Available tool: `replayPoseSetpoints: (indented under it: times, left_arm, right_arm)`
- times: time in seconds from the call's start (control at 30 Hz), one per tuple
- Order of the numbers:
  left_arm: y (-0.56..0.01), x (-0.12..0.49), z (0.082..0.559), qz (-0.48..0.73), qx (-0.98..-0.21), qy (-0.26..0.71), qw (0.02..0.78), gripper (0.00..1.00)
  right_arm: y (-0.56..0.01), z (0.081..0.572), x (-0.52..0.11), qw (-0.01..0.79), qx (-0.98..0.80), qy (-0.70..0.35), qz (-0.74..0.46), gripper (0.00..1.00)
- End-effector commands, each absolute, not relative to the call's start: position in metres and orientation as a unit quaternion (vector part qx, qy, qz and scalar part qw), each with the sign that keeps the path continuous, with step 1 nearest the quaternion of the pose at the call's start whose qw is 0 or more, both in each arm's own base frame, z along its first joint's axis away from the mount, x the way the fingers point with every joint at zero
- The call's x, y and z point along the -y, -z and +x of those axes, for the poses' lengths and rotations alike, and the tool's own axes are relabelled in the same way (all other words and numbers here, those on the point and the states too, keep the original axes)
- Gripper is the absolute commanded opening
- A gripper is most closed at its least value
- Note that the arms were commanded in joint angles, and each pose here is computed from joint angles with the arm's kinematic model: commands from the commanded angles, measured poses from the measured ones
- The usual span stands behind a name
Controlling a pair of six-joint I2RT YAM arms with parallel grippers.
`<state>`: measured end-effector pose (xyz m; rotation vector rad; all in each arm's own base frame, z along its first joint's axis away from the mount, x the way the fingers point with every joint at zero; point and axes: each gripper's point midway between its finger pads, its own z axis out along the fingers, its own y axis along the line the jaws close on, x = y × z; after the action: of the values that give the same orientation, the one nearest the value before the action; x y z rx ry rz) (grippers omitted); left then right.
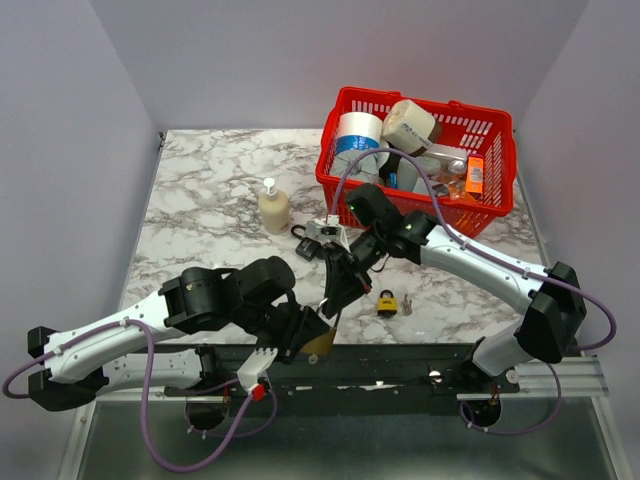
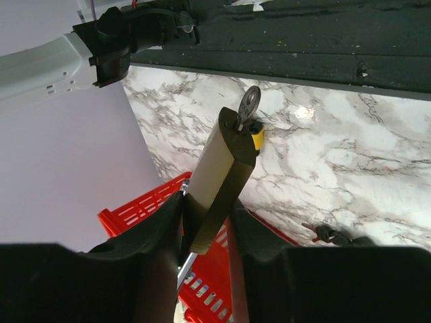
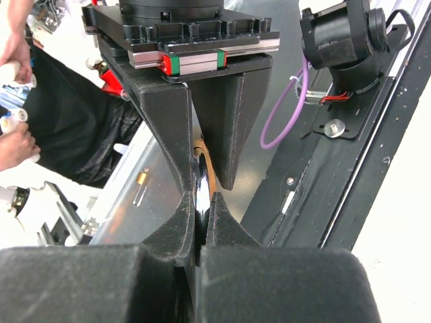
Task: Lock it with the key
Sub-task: Pick up the lock from the center of the board.
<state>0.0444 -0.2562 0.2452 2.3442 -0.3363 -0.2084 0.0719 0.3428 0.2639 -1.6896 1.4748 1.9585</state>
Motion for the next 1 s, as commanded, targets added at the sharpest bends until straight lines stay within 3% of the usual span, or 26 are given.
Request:
replayPoseSetpoints:
  times: [0.0,0.03,0.13,0.17,0.27,0.37,0.47,0.73,0.97]
  left_arm:
    - [-0.252,0.274,0.043,0.877,0.253,0.017,0.408,0.00]
    - [-0.255,0.276,0.043,0.873,0.251,0.015,0.417,0.00]
    - [-0.256,0.275,0.041,0.871,0.237,0.022,0.430,0.00]
    - [-0.257,0.276,0.042,0.871,0.231,0.023,0.433,0.00]
    - [-0.261,0.274,0.043,0.876,0.199,0.034,0.439,0.00]
    - [-0.264,0.272,0.045,0.881,0.155,0.053,0.443,0.00]
    - [-0.268,0.270,0.046,0.881,0.110,0.068,0.455,0.00]
    - [-0.267,0.265,0.069,0.864,-0.122,0.115,0.474,0.00]
    - [-0.264,0.258,0.091,0.799,-0.307,0.155,0.493,0.00]
  right_arm:
    - [-0.304,0.060,-0.341,0.095,-0.418,-0.686,-0.589,0.01]
    - [-0.304,0.061,-0.341,0.100,-0.421,-0.682,-0.590,0.02]
    - [-0.299,0.066,-0.345,0.113,-0.440,-0.668,-0.590,0.32]
    - [-0.298,0.068,-0.346,0.119,-0.446,-0.662,-0.590,0.47]
    - [-0.299,0.077,-0.348,0.145,-0.462,-0.646,-0.590,0.72]
    - [-0.303,0.086,-0.346,0.166,-0.474,-0.635,-0.587,0.87]
    - [-0.310,0.098,-0.345,0.193,-0.488,-0.621,-0.582,0.92]
    - [-0.317,0.164,-0.326,0.298,-0.573,-0.559,-0.520,0.93]
    - [-0.323,0.186,-0.298,0.421,-0.599,-0.481,-0.483,0.95]
